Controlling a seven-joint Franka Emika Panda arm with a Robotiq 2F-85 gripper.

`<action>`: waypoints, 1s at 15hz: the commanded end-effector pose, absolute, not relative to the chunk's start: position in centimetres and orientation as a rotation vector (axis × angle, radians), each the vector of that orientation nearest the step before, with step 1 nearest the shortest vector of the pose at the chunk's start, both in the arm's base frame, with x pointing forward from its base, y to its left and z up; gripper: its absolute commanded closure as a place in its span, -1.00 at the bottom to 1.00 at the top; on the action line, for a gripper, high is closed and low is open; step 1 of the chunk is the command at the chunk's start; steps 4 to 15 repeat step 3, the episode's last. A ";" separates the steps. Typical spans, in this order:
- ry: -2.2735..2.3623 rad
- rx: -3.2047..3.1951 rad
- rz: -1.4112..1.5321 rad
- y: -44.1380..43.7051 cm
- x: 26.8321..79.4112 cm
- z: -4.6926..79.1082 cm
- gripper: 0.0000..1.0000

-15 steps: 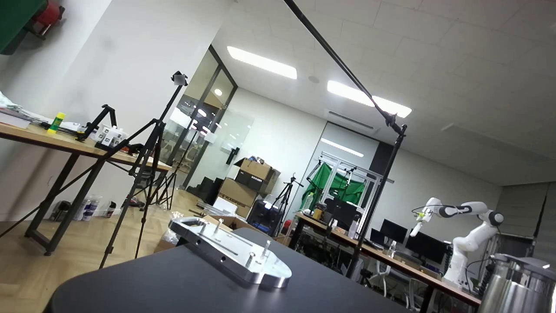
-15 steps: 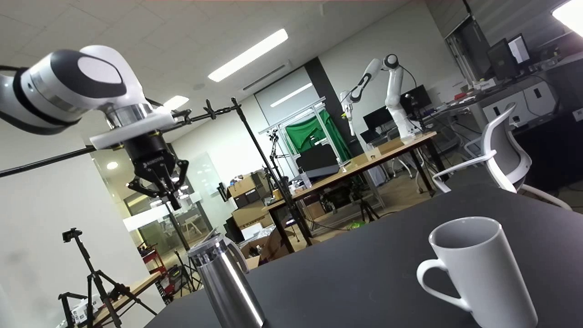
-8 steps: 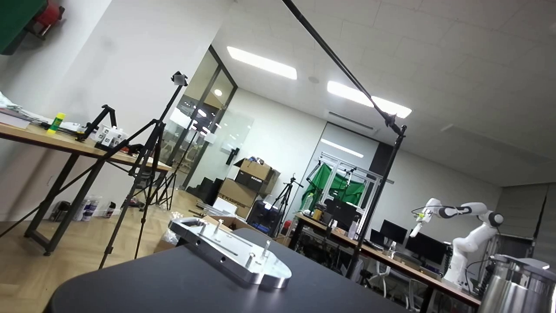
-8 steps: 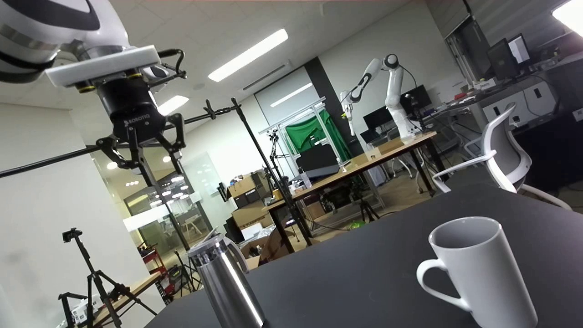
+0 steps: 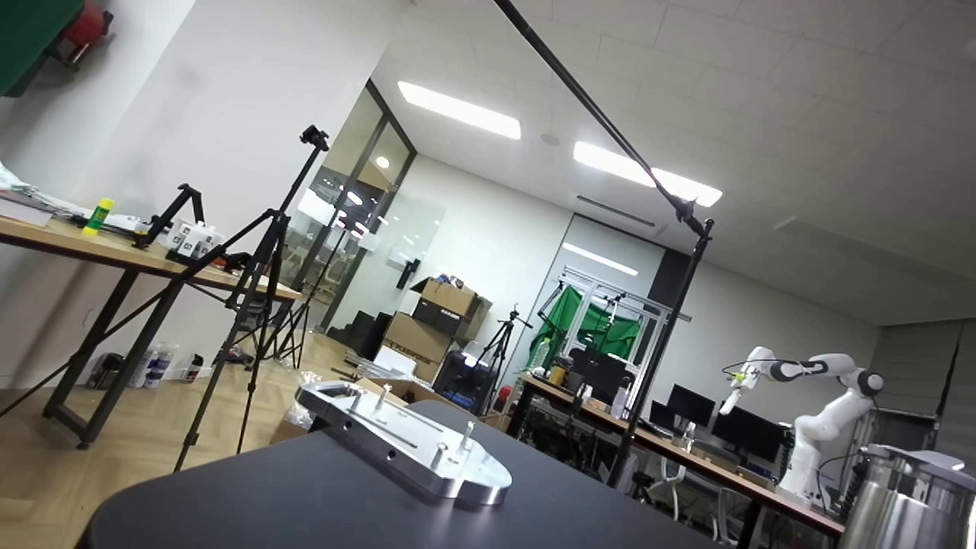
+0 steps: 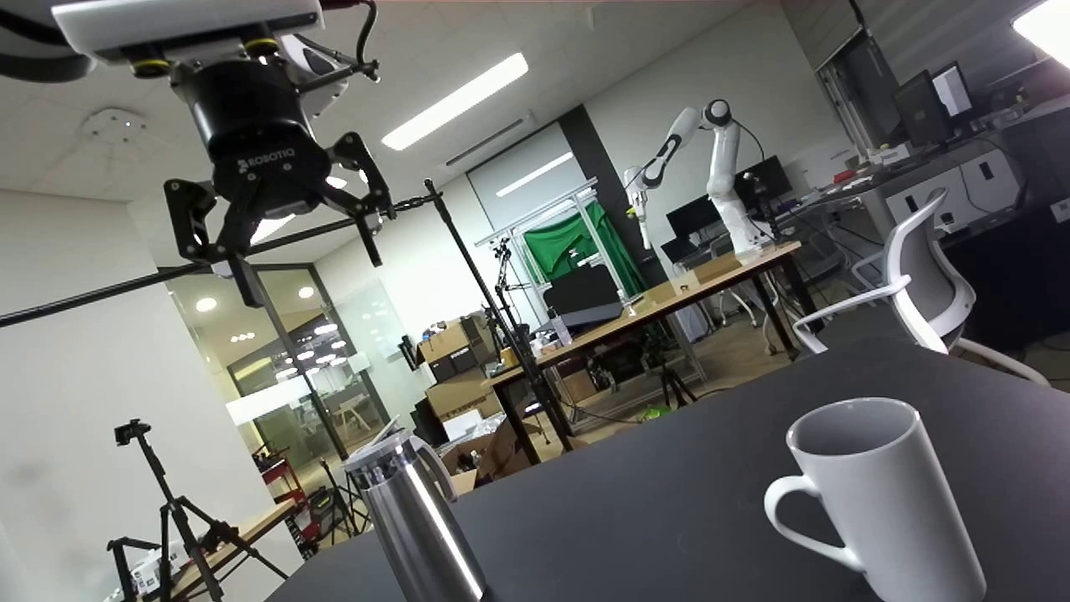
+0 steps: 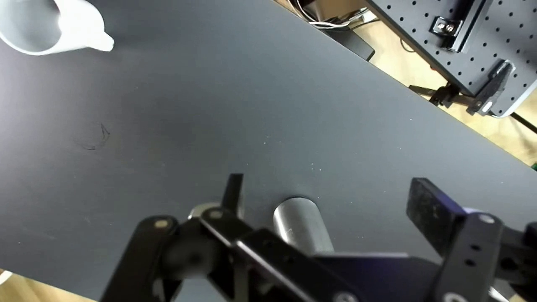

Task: Open the cap on the silver jar

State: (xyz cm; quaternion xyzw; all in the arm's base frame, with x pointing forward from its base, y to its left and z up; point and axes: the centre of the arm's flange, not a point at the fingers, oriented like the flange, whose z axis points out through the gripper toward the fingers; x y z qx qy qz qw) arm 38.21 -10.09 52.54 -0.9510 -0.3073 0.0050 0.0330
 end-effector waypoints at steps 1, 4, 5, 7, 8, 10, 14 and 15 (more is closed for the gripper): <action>-0.948 -2.926 0.016 -10.0 38.2 52.5 -0.99; -0.952 -2.926 0.018 -9.9 38.2 52.5 -0.99; -0.952 -2.926 0.018 -9.9 38.2 52.5 -0.99; -0.952 -2.926 0.018 -9.9 38.2 52.5 -0.99; -0.952 -2.926 0.018 -9.9 38.2 52.5 -0.99; -0.952 -2.926 0.018 -9.9 38.2 52.5 -0.99; -0.952 -2.926 0.018 -9.9 38.2 52.5 -0.99; -0.952 -2.926 0.018 -9.9 38.2 52.5 -0.99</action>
